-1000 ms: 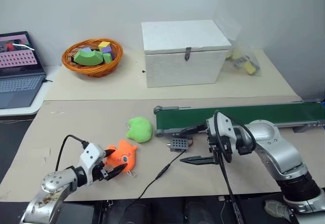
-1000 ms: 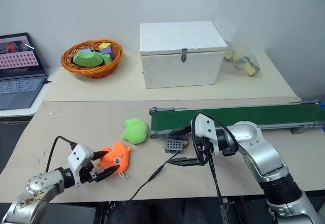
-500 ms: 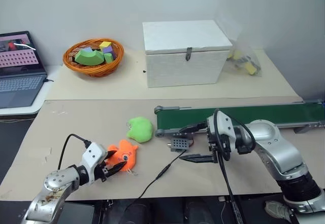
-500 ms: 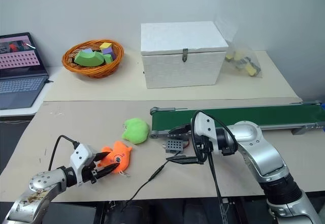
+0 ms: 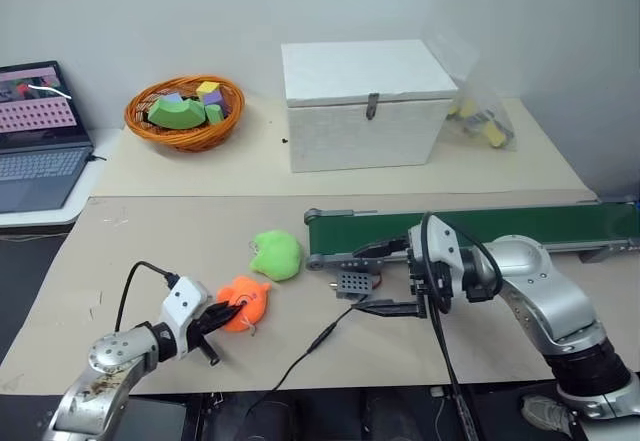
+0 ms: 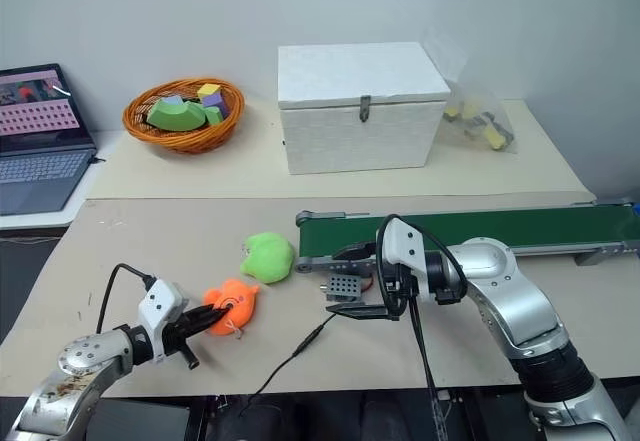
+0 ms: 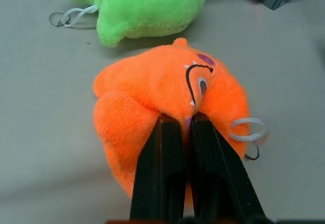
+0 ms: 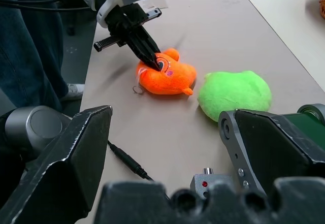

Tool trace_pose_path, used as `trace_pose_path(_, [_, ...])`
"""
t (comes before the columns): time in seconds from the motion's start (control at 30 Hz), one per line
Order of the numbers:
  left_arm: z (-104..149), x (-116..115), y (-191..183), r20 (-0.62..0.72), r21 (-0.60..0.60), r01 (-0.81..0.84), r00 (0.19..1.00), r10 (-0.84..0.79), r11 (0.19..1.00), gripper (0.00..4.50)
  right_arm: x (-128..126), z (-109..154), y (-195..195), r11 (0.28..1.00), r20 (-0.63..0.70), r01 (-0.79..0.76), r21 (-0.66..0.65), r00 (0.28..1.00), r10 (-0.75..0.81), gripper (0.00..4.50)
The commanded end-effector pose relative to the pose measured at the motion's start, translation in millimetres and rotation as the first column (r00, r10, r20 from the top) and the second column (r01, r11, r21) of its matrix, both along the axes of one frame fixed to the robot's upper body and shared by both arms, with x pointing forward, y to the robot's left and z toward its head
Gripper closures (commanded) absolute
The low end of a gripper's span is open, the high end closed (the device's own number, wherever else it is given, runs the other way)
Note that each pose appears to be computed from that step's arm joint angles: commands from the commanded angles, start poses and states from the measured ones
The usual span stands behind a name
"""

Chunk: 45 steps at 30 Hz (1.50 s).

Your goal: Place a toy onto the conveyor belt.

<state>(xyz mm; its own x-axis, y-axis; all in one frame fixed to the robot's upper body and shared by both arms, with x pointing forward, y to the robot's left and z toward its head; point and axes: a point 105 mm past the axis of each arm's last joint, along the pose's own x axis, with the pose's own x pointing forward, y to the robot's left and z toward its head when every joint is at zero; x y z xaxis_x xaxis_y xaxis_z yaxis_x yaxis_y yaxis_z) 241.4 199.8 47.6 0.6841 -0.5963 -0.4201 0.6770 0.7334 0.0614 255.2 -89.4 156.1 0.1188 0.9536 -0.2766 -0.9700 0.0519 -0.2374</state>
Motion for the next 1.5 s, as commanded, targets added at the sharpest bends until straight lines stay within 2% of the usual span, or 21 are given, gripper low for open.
trace_pose_path(0.03, [43,-1,-1,0.068,0.015,0.050,0.996,-0.051,0.999,4.43,2,12,2,1.000,0.049,-0.009,0.017,0.999,0.009,0.00])
trace_pose_path(0.1, [74,-2,-1,0.122,0.011,0.082,0.989,-0.083,0.997,4.43,3,12,2,1.000,0.049,-0.010,0.018,0.999,0.009,0.00])
trace_pose_path(0.23, [119,-9,-4,0.171,-0.036,0.146,0.976,-0.138,0.989,4.43,5,11,2,1.000,0.049,-0.014,0.015,0.999,0.013,0.00])
trace_pose_path(0.33, [153,-5,-9,0.253,-0.088,0.174,0.956,-0.147,0.981,4.43,6,10,3,1.000,0.051,-0.017,0.014,0.999,0.016,0.00])
trace_pose_path(0.4, [171,5,-12,0.319,-0.124,0.169,0.940,-0.122,0.978,4.43,7,10,3,1.000,0.052,-0.018,0.015,0.998,0.017,0.00])
trace_pose_path(0.47, [180,21,-16,0.363,-0.142,0.155,0.927,-0.094,0.978,4.43,8,10,4,1.000,0.054,-0.016,0.016,0.998,0.015,0.00])
trace_pose_path(0.63, [156,61,-30,0.332,-0.118,0.151,0.938,-0.105,0.981,4.43,10,11,4,1.000,0.061,-0.003,0.024,0.998,0.002,0.00])
trace_pose_path(0.7, [139,77,-39,0.310,-0.085,0.183,0.939,-0.149,0.979,4.43,10,10,1,1.000,0.060,0.014,0.022,0.998,-0.015,0.00])
trace_pose_path(0.77, [127,87,-49,0.288,-0.062,0.229,0.936,-0.203,0.971,4.43,10,9,-4,0.999,0.058,0.031,0.015,0.998,-0.032,0.00])
trace_pose_path(0.93, [112,106,-76,0.260,-0.056,0.340,0.913,-0.315,0.939,4.43,8,4,-20,0.994,0.055,0.105,-0.013,0.993,-0.104,0.00])
trace_pose_path(1.1, [110,119,-92,0.254,-0.062,0.399,0.893,-0.372,0.915,4.43,8,-15,-49,0.966,0.031,0.249,-0.075,0.968,-0.247,0.00])
trace_pose_path(1.23, [108,123,-102,0.250,-0.071,0.434,0.879,-0.405,0.898,4.43,7,-21,-65,0.939,0.019,0.335,-0.077,0.942,-0.335,0.00])
trace_pose_path(1.5, [103,127,-127,0.250,-0.070,0.489,0.853,-0.459,0.870,4.43,10,-22,-70,0.922,0.018,0.385,-0.050,0.923,-0.385,0.00])
